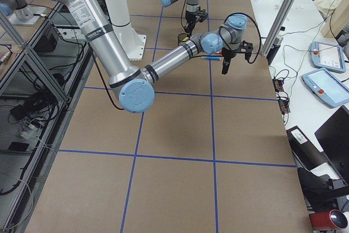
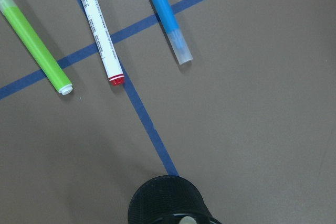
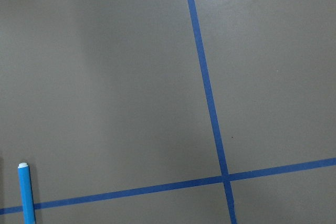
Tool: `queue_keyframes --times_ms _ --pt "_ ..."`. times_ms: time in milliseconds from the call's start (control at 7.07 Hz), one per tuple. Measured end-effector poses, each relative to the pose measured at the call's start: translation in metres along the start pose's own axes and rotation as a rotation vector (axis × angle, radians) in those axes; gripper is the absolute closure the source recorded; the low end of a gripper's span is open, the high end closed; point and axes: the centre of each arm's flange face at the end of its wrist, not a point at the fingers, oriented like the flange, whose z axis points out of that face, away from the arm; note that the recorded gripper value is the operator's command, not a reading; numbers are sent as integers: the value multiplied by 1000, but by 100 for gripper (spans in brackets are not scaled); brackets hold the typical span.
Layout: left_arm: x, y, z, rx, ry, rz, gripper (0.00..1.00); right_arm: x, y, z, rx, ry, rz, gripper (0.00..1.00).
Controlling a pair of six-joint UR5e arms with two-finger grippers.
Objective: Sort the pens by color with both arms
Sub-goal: 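Lower the left gripper onto the yellow highlighter in the cup, then grasp the yellow highlighter with the left gripper and lift it out, then lay the yellow highlighter beside the green highlighter and open the left gripper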
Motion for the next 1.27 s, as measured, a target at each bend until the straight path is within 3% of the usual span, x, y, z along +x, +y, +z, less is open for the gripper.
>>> queue_keyframes --times_ms 707,1272 --pt "-19 -13 -84 67 1 -51 85 -1 1 1 -2 0 -1 1" --pt "-89 -78 -132 67 -19 -196 87 -2 2 1 1 2 -3 1"
